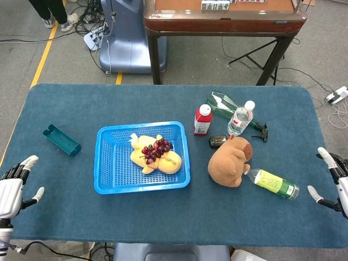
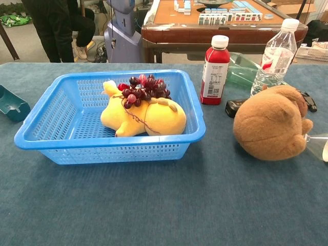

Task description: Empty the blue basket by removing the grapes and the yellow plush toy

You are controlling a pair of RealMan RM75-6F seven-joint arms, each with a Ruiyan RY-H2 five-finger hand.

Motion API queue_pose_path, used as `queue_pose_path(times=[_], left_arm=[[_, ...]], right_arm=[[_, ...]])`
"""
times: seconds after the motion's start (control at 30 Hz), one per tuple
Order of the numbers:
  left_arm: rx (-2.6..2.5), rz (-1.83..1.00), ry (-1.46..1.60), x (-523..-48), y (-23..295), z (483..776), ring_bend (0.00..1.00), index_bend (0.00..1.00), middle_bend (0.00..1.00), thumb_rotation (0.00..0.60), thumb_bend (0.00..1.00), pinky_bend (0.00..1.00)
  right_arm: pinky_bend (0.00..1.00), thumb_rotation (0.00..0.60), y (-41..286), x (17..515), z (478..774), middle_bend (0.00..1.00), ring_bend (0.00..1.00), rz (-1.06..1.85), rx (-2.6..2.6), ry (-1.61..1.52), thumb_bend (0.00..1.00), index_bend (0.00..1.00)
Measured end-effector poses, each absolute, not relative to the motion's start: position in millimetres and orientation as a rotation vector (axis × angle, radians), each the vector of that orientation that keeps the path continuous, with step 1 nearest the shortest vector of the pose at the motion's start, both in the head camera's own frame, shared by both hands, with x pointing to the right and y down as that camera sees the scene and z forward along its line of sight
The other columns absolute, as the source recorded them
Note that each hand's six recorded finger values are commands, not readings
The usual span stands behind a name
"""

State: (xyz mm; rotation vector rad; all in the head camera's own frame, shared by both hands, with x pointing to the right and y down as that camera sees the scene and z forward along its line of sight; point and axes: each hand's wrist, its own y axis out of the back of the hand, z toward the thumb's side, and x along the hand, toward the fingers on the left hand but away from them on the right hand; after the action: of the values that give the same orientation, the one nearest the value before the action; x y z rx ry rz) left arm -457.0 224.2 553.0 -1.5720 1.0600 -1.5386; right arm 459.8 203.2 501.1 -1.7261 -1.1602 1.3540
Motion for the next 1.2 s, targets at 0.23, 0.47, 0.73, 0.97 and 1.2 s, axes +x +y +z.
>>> queue_pose_path(times=[0.23, 0.47, 0.73, 0.97, 1.2], left_arm=[[-1.573, -1.542, 1.058, -458, 224, 554, 0.16, 0.14, 0.15, 0.600, 0.33, 0.22], [-1.572, -1.542, 1.062, -460, 224, 553, 0.16, 0.14, 0.15, 0.600, 0.33, 0.22], [-1.573, -1.537, 1.071, -462, 224, 549, 0.16, 0.14, 0.15, 0.600, 0.33, 0.22], [-1.578, -1.521, 1.069, -462, 224, 544, 0.16, 0.14, 0.15, 0.600, 0.33, 0.22], [-1.588, -1.505, 1.071, -462, 224, 539, 0.16, 0.14, 0.15, 0.600, 0.33, 0.22]], right_arm=[[0.25, 0.600, 203, 457, 504, 0.18, 0.09, 1.374, -1.747, -1.144, 0.27, 0.00], [0.25, 0.600, 196, 445, 505, 0.19, 0.09, 1.341, -1.784, -1.109, 0.27, 0.00], [0.25, 0.600, 172, 399, 513, 0.19, 0.10, 1.235, -1.897, -0.951, 0.27, 0.00], [0.25, 0.600, 140, 330, 531, 0.19, 0.10, 1.119, -2.034, -0.711, 0.27, 0.00], [0.25, 0.600, 108, 251, 554, 0.19, 0.10, 1.029, -2.121, -0.502, 0.27, 0.00]])
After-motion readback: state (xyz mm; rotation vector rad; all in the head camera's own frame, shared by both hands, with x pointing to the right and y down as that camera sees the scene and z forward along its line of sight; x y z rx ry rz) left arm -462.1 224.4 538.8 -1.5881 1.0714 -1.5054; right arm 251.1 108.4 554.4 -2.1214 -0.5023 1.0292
